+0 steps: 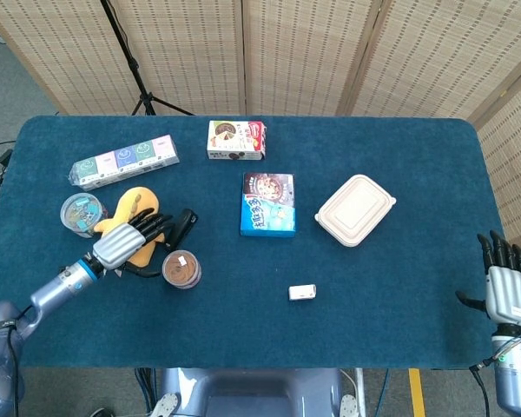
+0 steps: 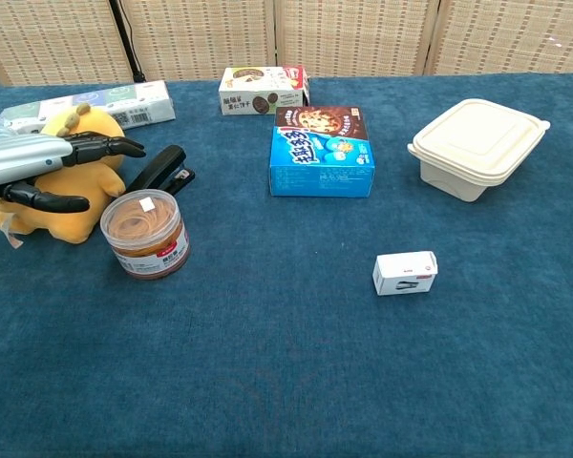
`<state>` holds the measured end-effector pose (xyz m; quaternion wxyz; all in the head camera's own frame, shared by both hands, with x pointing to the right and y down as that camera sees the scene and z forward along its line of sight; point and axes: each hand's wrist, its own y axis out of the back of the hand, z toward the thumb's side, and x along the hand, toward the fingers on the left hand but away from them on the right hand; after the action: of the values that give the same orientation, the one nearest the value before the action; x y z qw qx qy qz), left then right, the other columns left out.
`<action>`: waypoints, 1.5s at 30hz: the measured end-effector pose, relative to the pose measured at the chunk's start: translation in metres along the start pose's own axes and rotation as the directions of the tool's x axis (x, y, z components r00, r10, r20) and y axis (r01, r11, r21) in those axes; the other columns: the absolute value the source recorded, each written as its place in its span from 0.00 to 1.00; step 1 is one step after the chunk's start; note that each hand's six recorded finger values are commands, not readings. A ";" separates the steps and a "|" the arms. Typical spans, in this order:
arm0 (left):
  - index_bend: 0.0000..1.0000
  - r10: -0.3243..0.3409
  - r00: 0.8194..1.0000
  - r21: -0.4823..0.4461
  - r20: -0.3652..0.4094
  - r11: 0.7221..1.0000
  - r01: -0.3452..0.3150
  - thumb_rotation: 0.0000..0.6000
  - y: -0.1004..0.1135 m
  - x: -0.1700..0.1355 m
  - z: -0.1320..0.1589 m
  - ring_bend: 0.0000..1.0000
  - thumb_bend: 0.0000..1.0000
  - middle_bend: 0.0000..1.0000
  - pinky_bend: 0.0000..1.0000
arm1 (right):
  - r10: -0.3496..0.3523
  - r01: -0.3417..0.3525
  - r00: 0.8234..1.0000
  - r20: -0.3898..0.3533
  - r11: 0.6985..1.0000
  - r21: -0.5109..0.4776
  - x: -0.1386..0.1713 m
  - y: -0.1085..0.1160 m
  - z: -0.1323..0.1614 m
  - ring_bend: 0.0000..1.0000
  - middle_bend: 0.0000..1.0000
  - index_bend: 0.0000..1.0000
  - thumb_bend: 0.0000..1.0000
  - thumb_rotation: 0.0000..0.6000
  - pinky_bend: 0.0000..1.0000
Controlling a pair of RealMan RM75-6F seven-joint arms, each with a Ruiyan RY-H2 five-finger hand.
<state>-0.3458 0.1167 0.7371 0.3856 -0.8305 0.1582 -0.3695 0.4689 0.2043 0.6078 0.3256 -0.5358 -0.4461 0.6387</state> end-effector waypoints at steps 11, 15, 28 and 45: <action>0.00 0.004 0.997 -0.021 0.071 1.000 -0.003 0.00 -0.004 -0.016 0.013 0.00 0.00 0.00 0.00 | -0.002 0.002 1.000 -0.001 1.000 0.000 0.001 0.000 0.000 0.00 0.00 0.00 0.00 1.00 0.00; 0.00 0.003 0.996 -0.021 0.085 1.000 -0.002 0.00 -0.004 -0.019 0.015 0.00 0.00 0.00 0.00 | -0.003 0.003 1.000 0.003 1.000 0.000 0.001 0.001 -0.001 0.00 0.00 0.00 0.00 1.00 0.00; 0.00 0.043 0.989 0.004 0.142 0.999 -0.044 0.00 0.015 -0.023 0.020 0.00 0.00 0.00 0.00 | -0.027 0.027 0.999 0.031 1.000 0.008 0.001 0.004 -0.007 0.00 0.00 0.00 0.00 1.00 0.00; 0.00 0.068 0.988 0.304 0.142 0.946 -0.109 0.00 0.078 -0.005 -0.003 0.00 0.00 0.00 0.00 | -0.068 0.068 0.994 0.079 0.998 0.004 -0.010 0.006 -0.008 0.00 0.00 0.00 0.00 1.00 0.00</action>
<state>-0.3493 0.0669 0.6772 0.5373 -0.7737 0.1099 -0.3173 0.4790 0.1950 0.6055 0.3295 -0.4942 -0.4765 0.6482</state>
